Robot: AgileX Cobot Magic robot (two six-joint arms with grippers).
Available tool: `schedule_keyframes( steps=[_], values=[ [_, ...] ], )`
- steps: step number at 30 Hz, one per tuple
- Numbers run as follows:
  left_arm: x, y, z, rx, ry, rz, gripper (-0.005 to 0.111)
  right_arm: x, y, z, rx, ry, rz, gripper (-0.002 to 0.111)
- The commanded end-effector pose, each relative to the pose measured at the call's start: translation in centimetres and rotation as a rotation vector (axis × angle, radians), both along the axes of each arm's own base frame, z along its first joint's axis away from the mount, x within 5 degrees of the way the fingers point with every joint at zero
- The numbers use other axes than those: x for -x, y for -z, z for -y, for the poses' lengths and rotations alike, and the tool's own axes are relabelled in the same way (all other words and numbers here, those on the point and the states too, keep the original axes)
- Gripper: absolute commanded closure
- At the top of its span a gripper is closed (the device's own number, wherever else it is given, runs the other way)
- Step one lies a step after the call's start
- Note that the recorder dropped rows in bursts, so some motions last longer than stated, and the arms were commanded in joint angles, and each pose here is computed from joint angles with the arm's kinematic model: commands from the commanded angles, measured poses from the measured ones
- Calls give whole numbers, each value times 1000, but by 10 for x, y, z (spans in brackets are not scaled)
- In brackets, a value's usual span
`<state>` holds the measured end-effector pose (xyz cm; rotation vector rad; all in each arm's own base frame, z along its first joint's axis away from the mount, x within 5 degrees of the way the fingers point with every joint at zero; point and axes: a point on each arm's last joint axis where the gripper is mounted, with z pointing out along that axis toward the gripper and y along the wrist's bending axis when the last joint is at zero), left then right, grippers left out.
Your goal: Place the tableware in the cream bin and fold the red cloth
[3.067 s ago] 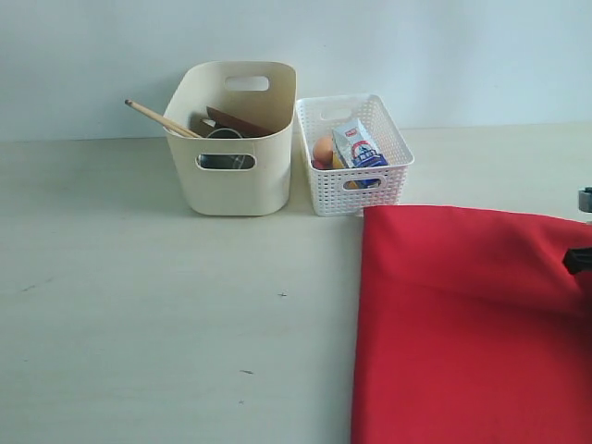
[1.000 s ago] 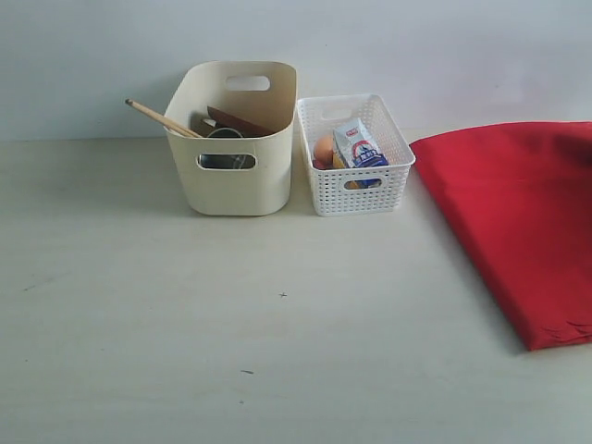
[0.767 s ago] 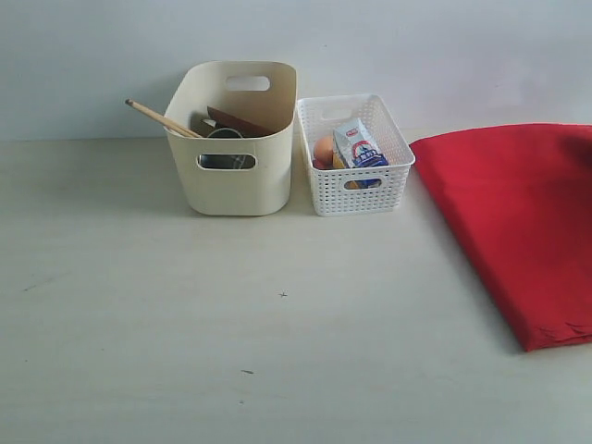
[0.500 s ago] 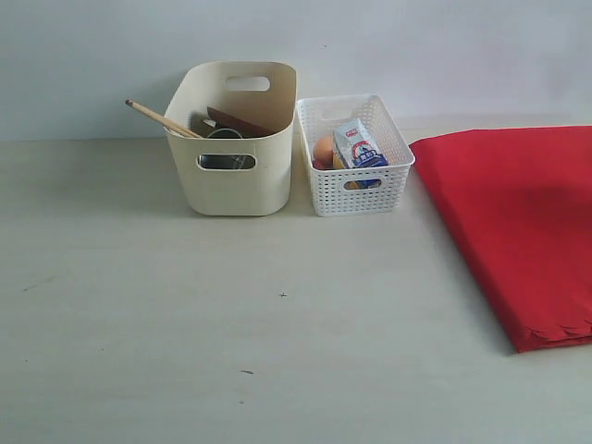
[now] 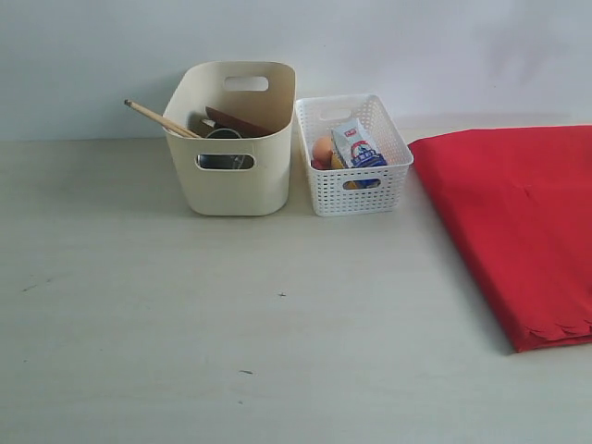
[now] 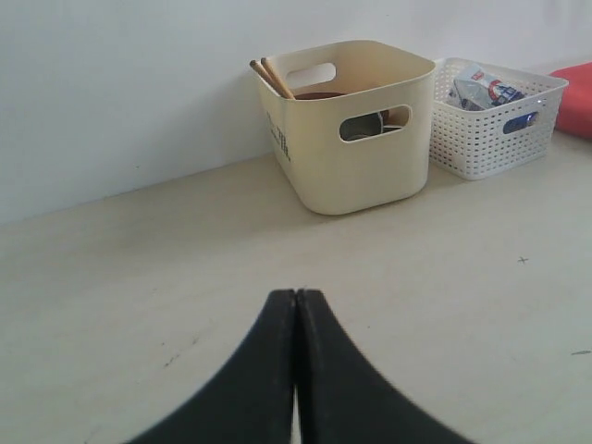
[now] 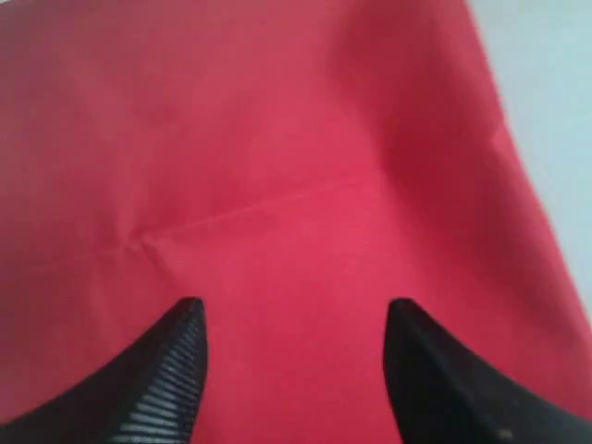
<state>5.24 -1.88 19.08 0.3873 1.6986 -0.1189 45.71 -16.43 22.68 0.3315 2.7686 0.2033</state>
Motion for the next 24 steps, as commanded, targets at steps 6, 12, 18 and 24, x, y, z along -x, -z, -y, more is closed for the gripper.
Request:
schedule_keyframes(
  steps=[6, 12, 18, 24],
  values=[
    [0, 0, 0, 8, -3, 5, 107, 5, 16, -73, 65, -210, 58, 99],
    [0, 0, 0, 8, -3, 5, 107, 13, 45, -91, 85, -251, 11, 108],
    [0, 0, 0, 8, -3, 5, 107, 17, 62, -96, 82, -261, -37, 108],
    [0, 0, 0, 8, -3, 5, 107, 16, 97, -101, 60, -287, -129, 108]
  ],
)
